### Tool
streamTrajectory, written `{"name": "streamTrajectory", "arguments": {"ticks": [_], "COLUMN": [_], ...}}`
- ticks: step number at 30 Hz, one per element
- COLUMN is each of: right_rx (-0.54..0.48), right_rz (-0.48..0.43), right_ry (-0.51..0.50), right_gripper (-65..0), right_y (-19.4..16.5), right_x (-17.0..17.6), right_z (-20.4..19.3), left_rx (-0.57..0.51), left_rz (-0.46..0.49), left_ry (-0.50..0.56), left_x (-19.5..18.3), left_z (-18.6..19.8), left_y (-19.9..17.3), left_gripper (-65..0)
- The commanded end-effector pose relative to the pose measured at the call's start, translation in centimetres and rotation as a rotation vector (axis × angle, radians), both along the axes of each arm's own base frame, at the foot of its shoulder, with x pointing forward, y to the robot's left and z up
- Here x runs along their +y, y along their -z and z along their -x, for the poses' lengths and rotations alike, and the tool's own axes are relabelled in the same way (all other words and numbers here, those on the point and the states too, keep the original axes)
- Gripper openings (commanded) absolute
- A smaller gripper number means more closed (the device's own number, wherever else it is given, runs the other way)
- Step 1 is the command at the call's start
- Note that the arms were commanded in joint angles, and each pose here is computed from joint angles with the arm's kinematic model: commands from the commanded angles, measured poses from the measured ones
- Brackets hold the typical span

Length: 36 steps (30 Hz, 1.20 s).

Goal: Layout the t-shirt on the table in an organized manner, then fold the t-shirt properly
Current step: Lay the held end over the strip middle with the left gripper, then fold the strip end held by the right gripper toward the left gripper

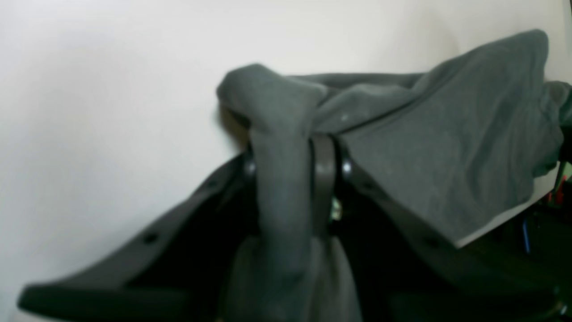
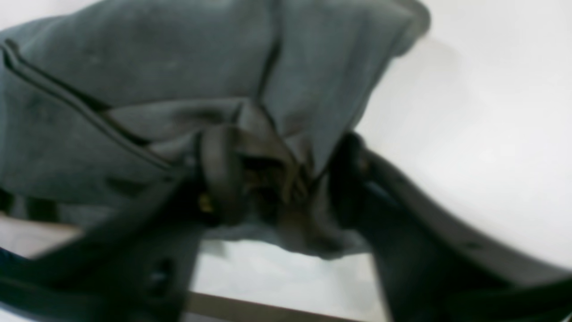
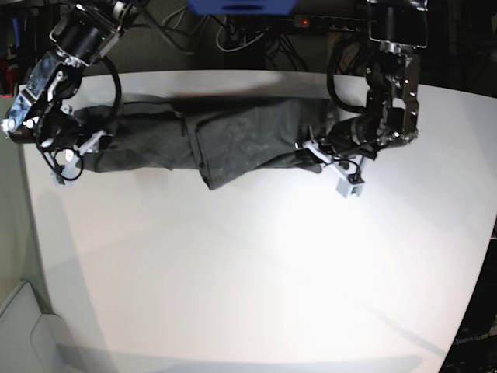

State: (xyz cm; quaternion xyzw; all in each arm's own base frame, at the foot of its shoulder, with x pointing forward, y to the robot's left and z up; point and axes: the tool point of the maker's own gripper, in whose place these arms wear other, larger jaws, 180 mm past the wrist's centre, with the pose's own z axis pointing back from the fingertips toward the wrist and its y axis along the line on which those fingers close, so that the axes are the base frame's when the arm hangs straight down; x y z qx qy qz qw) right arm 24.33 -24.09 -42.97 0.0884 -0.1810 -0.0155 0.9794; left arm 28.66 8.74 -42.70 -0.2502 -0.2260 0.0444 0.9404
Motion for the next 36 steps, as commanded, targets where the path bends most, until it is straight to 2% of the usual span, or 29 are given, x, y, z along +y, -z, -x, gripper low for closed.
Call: {"name": "streamTrajectory", "arguments": {"ticks": [1, 5, 7, 8, 11, 18, 22, 26, 29, 33, 36], "right_rx": [0.071, 0.069, 0.064, 0.057, 0.01, -0.211, -0.327, -0.384, -0.402, -0.404, -0.404], "right_rz": [-0.01, -0.013, -0.011, -0.012, -0.046, -0.023, -0.058, -0.065, -0.053, -0.054, -0.054], "right_ry": [-0.018, -0.019, -0.019, -0.018, -0.02, -0.04, -0.069, -0.082, -0.085, -0.085, -0.085], "right_gripper": [-44.5, -64.4, -65.0, -65.0, -65.0, -65.0, -65.0, -65.0, -65.0, -65.0, -65.0], "right_y": [0.9, 0.9, 0.7, 0.6, -0.1, -5.7, -8.4, -9.9, -10.5, -10.6, -10.6], "right_x": [0.7, 0.9, 0.8, 0.9, 1.3, 0.9, 2.0, 2.4, 2.4, 2.5, 2.5], "right_z": [1.4, 1.3, 1.1, 0.9, 0.1, -2.9, -4.1, -4.6, -4.7, -4.7, -4.7], "left_rx": [-0.024, -0.036, -0.052, -0.064, -0.097, -0.156, -0.19, -0.231, -0.232, -0.201, -0.17], "left_rz": [-0.009, -0.007, -0.007, -0.007, -0.007, -0.003, 0.0, 0.0, -0.013, -0.043, -0.066], "left_ry": [-0.002, -0.003, 0.0, 0.003, 0.009, 0.019, 0.023, 0.029, -0.034, -0.188, -0.252], "left_x": [0.3, 0.2, 0.1, 0.1, -0.1, -0.5, -0.7, -0.9, 1.2, 6.5, 9.0], "left_z": [-0.7, -0.9, -1.1, -1.2, -1.6, -2.1, -2.4, -2.4, -2.2, -1.5, -0.2], "left_y": [-0.7, -1.0, -1.5, -1.9, -2.9, -4.8, -5.9, -7.2, -7.4, -6.5, -5.6], "left_gripper": [-49.1, -32.2, -25.5, -24.4, -24.2, -23.8, -23.8, -23.8, -23.8, -23.8, -23.8]}}
